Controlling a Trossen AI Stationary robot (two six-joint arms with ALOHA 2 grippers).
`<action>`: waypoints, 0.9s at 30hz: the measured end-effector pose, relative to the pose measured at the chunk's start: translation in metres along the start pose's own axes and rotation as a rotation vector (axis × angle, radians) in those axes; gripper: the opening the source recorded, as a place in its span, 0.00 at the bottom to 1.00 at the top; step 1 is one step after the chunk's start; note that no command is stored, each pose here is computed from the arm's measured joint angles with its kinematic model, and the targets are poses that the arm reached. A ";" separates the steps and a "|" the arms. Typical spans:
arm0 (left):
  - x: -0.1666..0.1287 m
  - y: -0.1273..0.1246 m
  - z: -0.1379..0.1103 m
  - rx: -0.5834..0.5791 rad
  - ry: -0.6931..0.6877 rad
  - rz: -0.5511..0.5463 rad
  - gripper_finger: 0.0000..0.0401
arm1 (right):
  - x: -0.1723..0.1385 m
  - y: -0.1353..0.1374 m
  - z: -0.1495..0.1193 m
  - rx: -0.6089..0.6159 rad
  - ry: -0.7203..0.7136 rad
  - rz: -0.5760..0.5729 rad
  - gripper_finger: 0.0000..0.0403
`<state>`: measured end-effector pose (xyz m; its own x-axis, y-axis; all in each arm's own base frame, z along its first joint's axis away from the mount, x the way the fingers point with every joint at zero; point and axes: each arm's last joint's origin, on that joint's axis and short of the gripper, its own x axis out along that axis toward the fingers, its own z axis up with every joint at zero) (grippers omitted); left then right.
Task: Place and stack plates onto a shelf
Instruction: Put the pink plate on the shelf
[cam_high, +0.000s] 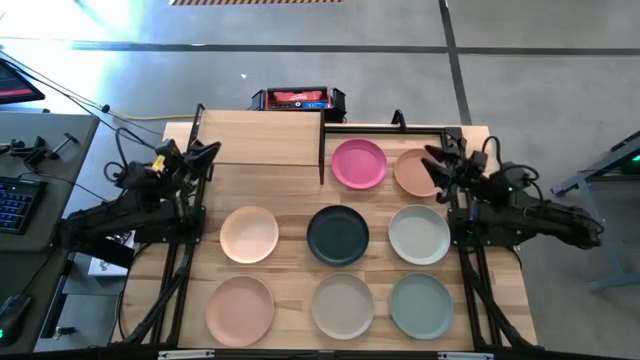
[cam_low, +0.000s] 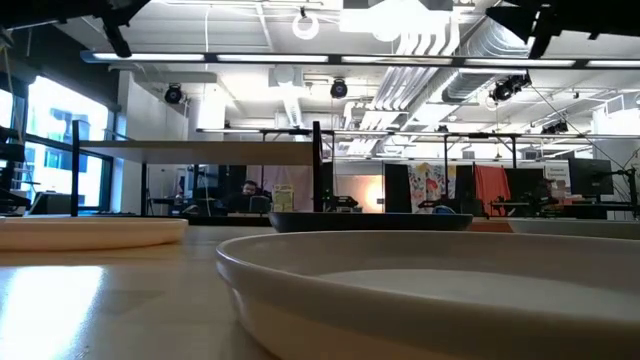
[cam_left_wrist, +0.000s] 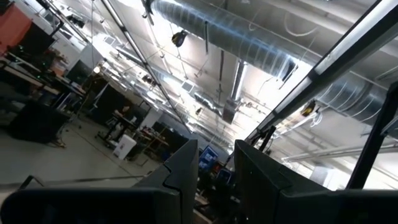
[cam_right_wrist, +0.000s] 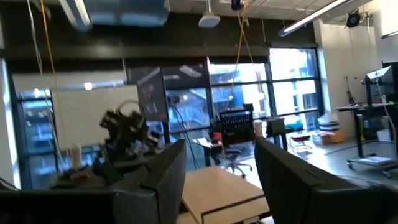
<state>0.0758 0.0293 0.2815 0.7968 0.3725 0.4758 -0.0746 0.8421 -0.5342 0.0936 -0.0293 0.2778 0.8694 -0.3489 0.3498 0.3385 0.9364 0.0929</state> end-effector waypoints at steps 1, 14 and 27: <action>0.002 0.000 0.000 0.000 0.004 0.003 0.23 | 0.004 0.001 0.001 -0.021 0.018 0.002 0.45; 0.024 -0.001 -0.005 0.009 0.170 0.044 0.23 | 0.074 0.007 0.006 -0.275 0.487 0.027 0.45; 0.047 -0.015 0.011 0.081 0.330 0.141 0.23 | 0.123 0.002 -0.025 -0.289 0.831 0.114 0.45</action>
<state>0.1075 0.0386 0.3196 0.9248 0.3525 0.1430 -0.2346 0.8245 -0.5150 0.2105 -0.0715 0.2973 0.8458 -0.2738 -0.4578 0.2134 0.9602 -0.1801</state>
